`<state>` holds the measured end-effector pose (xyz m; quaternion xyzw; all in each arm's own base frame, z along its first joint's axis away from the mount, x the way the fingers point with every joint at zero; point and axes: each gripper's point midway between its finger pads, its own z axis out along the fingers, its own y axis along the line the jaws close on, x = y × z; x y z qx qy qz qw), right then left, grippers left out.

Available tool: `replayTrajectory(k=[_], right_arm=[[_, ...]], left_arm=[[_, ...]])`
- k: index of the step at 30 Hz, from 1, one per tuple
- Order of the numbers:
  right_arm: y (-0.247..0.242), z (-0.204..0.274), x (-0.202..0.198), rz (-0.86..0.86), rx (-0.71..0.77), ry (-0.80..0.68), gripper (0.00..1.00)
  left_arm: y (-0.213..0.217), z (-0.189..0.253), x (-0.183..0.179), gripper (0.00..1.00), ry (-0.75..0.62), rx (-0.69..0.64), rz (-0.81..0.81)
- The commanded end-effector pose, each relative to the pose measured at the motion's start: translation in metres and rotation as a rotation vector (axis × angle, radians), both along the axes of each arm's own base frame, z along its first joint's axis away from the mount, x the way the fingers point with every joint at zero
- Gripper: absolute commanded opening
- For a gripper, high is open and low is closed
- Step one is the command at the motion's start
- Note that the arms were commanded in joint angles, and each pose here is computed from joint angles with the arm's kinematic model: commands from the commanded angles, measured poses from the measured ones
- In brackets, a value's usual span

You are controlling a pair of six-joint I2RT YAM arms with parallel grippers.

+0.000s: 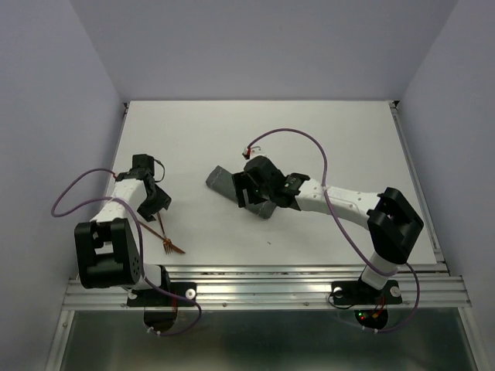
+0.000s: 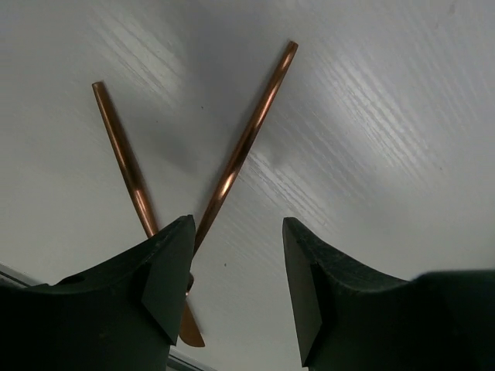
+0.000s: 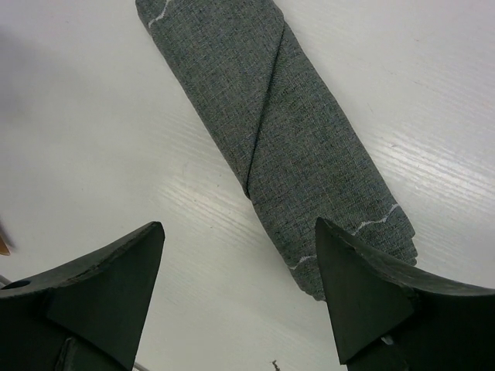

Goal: Fold the napkin into a case and place the utensils inside
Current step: Move the fork to the center of the board.

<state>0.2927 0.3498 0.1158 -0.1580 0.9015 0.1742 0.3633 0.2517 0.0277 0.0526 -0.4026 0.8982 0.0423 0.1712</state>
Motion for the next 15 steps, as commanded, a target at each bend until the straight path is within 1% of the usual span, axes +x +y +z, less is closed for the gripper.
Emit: replayTrajectory(k=[1, 4, 7, 9, 10, 11, 15], right_arm=[[0.006, 0.011, 0.004, 0.018, 0.023, -0.028, 0.84], [0.002, 0.009, 0.003, 0.012, 0.016, -0.025, 0.84], [0.001, 0.007, 0.002, 0.011, 0.012, -0.023, 0.84], [0.000, 0.007, 0.003, 0.007, 0.009, -0.025, 0.84], [0.000, 0.006, 0.003, 0.006, 0.007, -0.025, 0.84], [0.000, 0.008, 0.004, 0.002, 0.008, -0.028, 0.84], [-0.001, 0.007, 0.006, -0.005, -0.002, -0.033, 0.85]], left_arm=[[0.001, -0.012, -0.001, 0.61, 0.017, 0.005, 0.049], [0.001, -0.020, -0.003, 0.59, 0.023, 0.003, 0.057], [0.003, -0.028, -0.005, 0.55, 0.040, 0.013, 0.064], [0.002, -0.034, -0.006, 0.51, 0.051, 0.004, 0.066], [0.000, -0.036, -0.005, 0.46, 0.051, -0.004, 0.062], [-0.001, -0.038, -0.005, 0.44, 0.049, -0.011, 0.062], [-0.004, -0.044, -0.004, 0.39, 0.052, -0.031, 0.057]])
